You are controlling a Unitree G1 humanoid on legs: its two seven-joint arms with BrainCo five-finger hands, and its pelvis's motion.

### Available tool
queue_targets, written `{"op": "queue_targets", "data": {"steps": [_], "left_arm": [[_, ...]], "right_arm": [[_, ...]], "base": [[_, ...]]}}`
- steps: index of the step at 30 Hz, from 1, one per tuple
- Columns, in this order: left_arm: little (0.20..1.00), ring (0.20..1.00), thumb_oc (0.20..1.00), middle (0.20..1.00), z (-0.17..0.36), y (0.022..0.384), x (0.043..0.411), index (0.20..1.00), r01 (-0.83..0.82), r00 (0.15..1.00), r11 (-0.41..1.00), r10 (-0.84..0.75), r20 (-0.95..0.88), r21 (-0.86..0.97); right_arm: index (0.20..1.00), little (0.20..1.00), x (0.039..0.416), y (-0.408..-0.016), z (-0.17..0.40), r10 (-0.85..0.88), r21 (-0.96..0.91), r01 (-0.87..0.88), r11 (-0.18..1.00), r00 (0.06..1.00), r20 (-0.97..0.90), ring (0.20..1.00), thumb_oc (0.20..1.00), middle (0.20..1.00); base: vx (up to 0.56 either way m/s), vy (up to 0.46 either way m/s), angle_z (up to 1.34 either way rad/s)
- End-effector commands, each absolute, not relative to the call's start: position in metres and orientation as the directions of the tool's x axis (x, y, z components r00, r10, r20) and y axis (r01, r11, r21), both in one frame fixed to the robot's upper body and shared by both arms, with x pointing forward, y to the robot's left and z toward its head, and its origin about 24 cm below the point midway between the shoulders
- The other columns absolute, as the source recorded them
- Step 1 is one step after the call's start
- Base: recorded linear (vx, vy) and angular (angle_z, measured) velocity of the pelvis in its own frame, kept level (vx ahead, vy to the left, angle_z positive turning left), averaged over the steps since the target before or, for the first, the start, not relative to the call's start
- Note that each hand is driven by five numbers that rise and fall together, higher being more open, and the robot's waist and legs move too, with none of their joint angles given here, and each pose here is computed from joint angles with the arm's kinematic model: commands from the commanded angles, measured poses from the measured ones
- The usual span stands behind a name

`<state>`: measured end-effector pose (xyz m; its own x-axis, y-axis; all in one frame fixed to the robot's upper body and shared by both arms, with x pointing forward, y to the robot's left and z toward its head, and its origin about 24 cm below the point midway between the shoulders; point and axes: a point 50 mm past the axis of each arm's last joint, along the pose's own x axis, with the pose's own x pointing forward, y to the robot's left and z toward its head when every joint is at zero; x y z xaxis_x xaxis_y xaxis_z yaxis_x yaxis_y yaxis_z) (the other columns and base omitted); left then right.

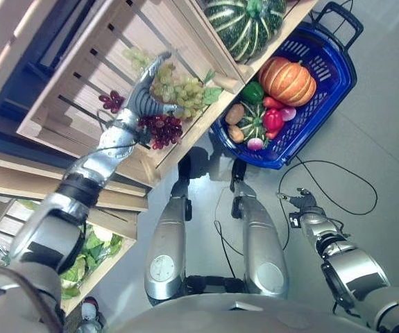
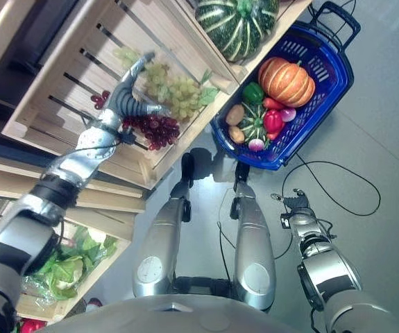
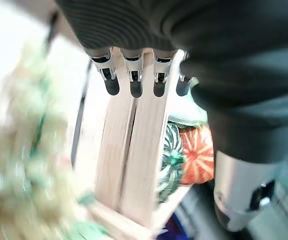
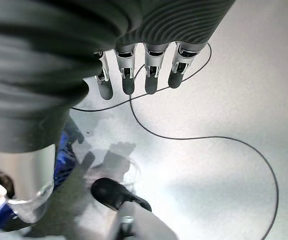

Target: Pick up fruits and vegetables into the basket

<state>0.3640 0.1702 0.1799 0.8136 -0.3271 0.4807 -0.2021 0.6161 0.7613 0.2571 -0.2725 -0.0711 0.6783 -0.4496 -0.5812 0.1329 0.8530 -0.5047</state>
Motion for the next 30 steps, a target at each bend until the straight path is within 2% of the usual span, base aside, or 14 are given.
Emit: {"op": "queue_targets", "data": {"steps": [1, 6, 10, 15, 16, 22, 30], "left_arm": [[1.000, 1.000, 1.000, 1.000, 0.204, 0.183, 0.369, 1.000, -0.416, 0.753, 0.435, -0.328, 0.571, 0.799], [1.000, 1.000, 1.000, 1.000, 0.219, 0.191, 0.381, 1.000, -0.562, 0.731, 0.114, -0.394, 0.557, 0.819], [1.000, 1.000, 1.000, 1.000, 0.216, 0.192, 0.388, 1.000, -0.571, 0.748, -0.006, -0.416, 0.517, 0.821], [1.000, 1.000, 1.000, 1.000, 0.213, 0.195, 0.399, 1.000, -0.527, 0.809, -0.161, -0.397, 0.434, 0.834], [1.000, 1.000, 1.000, 1.000, 0.209, 0.198, 0.402, 1.000, -0.484, 0.844, -0.210, -0.370, 0.389, 0.850], [1.000, 1.000, 1.000, 1.000, 0.199, 0.203, 0.409, 1.000, -0.365, 0.912, -0.312, -0.308, 0.270, 0.877], [1.000, 1.000, 1.000, 1.000, 0.183, 0.216, 0.411, 1.000, -0.245, 0.965, -0.352, -0.182, 0.190, 0.904]], "right_arm": [[1.000, 1.000, 0.253, -0.281, -0.070, -0.463, -0.523, 0.133, 0.842, 0.677, -0.573, 1.000, 1.000, 1.000], [1.000, 1.000, 0.263, -0.282, -0.062, -0.456, -0.546, 0.109, 0.830, 0.697, -0.554, 1.000, 1.000, 1.000], [1.000, 1.000, 0.269, -0.282, -0.056, -0.453, -0.558, 0.099, 0.824, 0.707, -0.543, 1.000, 1.000, 1.000], [1.000, 1.000, 0.280, -0.279, -0.048, -0.443, -0.574, 0.080, 0.815, 0.725, -0.528, 1.000, 1.000, 1.000], [1.000, 1.000, 0.283, -0.278, -0.046, -0.442, -0.576, 0.080, 0.814, 0.729, -0.523, 1.000, 1.000, 1.000], [1.000, 1.000, 0.295, -0.275, -0.036, -0.437, -0.588, 0.075, 0.805, 0.746, -0.502, 1.000, 1.000, 1.000], [1.000, 1.000, 0.301, -0.271, -0.031, -0.426, -0.591, 0.074, 0.803, 0.765, -0.483, 1.000, 1.000, 1.000]], "base": [[-0.01, 0.047, -0.10], [0.00, 0.068, -0.07], [0.01, 0.064, -0.11], [0.00, 0.051, -0.05], [0.01, 0.044, -0.02], [0.00, 0.033, -0.09], [0.00, 0.008, -0.02]]}}
